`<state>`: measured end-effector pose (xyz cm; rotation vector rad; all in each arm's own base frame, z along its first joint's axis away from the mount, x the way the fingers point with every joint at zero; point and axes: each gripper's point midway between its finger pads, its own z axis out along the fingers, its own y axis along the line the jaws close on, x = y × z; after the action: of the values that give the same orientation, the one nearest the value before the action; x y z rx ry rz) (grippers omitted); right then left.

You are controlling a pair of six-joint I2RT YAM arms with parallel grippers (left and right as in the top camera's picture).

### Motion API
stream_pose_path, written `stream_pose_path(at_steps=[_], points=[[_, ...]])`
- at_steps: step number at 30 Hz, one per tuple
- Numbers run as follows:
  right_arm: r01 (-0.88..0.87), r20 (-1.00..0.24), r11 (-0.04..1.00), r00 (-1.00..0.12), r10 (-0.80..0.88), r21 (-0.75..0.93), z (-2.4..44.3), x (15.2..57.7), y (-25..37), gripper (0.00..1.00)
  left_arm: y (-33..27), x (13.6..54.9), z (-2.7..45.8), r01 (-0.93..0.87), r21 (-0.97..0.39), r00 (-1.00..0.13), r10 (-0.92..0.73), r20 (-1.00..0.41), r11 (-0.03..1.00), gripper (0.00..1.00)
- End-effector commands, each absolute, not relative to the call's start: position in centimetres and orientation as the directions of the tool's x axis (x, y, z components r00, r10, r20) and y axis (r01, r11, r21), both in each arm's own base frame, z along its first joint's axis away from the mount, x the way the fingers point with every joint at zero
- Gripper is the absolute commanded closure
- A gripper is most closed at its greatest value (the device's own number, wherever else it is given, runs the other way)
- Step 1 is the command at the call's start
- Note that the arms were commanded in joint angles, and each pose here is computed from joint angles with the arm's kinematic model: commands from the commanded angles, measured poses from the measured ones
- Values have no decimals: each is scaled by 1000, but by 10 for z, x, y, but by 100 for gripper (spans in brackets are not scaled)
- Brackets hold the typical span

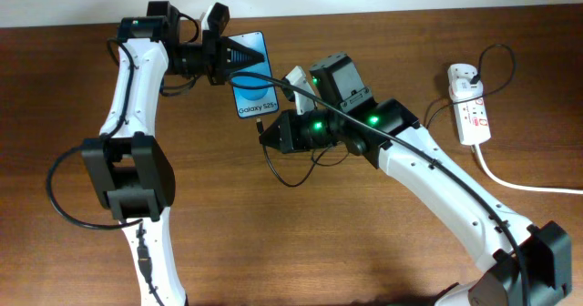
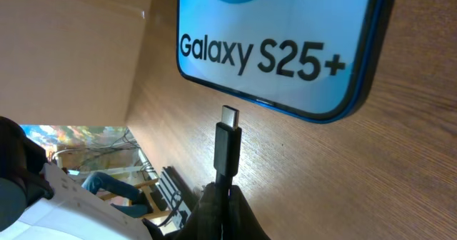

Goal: Plug charger to phone and switch on socket
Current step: 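Push the USB-C plug up into the phone's bottom port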

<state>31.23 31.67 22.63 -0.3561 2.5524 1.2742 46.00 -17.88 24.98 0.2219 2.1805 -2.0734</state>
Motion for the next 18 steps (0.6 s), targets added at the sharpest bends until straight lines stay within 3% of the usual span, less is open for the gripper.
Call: stream_pose_path(at_steps=[1,18], points=[[-335,-345,595,-933,-101,731,223,312,318,96,-176,460,265,195,-981,-981,9,-195,-5,100],[-348,-377,613,-922,-88,709,223,319,315,96,-176,459,265,191,-982,-981,9,-191,-5,100]])
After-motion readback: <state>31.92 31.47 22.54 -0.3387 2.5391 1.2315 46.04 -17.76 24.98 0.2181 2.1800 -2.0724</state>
